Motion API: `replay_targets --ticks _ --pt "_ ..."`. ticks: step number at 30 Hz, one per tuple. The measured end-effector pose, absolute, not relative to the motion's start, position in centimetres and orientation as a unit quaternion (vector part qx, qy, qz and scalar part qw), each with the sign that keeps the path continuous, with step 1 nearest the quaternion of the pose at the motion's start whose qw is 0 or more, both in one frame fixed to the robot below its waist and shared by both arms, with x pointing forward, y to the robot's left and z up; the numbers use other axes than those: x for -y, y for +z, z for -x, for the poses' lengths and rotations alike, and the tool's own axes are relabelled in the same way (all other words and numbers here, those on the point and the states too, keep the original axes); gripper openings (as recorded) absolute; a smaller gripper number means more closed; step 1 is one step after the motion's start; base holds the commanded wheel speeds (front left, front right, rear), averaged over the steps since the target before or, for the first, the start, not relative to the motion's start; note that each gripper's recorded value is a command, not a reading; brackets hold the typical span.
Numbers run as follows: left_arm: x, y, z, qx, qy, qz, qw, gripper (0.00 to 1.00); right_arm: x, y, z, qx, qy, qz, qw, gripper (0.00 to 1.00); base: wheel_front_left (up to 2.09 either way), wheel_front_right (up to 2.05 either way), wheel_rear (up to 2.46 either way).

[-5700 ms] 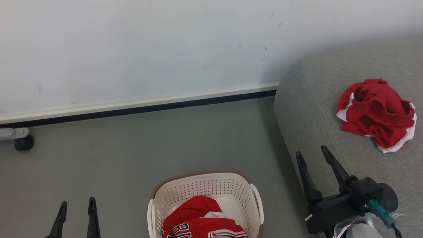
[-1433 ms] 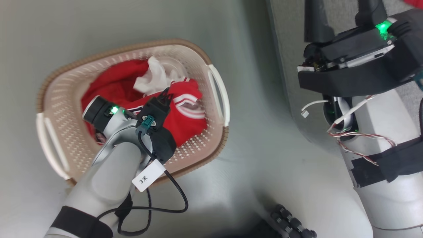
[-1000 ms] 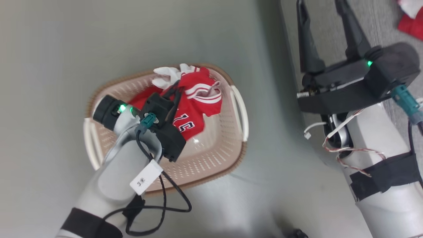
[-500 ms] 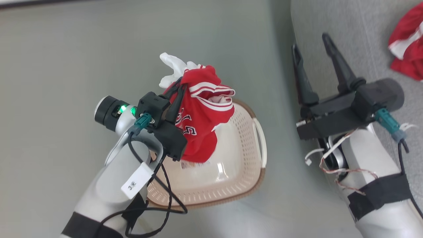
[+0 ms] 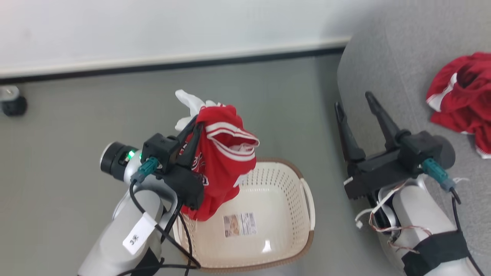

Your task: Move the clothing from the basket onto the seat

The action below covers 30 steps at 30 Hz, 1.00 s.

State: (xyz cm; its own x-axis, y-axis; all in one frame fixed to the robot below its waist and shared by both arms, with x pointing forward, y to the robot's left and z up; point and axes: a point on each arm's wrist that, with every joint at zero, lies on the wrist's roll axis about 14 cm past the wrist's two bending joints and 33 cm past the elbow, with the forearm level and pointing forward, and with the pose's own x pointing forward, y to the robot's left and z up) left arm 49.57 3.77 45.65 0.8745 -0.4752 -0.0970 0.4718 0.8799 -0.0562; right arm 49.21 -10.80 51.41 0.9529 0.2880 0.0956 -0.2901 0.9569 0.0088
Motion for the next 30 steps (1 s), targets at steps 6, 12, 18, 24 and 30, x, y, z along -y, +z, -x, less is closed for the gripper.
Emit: replay_targets --ticks 6,12,18,24,30 --pt "-4.6 48.5 -47.8 -0.028 -0.234 0.022 0.972 0.0 10.4 52.4 -46.8 0.049 0.156 -0.013 0.986 1.0 0.0 0.0 0.0" --pt "-6.0 50.2 -45.6 -0.01 -0.219 0.022 0.975 0.0 9.5 53.1 -44.3 0.051 0.167 -0.015 0.984 1.0 0.0 0.0 0.0" --pt "-6.9 51.6 -42.9 0.009 -0.204 0.026 0.979 0.0 8.5 54.0 -41.7 0.062 0.184 -0.016 0.981 1.0 0.0 0.0 0.0" --pt "-7.4 53.6 -41.4 0.035 -0.198 0.025 0.979 0.0 7.8 55.2 -40.1 0.079 0.197 -0.013 0.977 1.0 0.0 0.0 0.0" --pt "-7.8 55.0 -41.0 0.051 -0.193 0.022 0.98 0.0 7.1 55.4 -39.5 0.081 0.212 -0.009 0.974 1.0 0.0 0.0 0.0"
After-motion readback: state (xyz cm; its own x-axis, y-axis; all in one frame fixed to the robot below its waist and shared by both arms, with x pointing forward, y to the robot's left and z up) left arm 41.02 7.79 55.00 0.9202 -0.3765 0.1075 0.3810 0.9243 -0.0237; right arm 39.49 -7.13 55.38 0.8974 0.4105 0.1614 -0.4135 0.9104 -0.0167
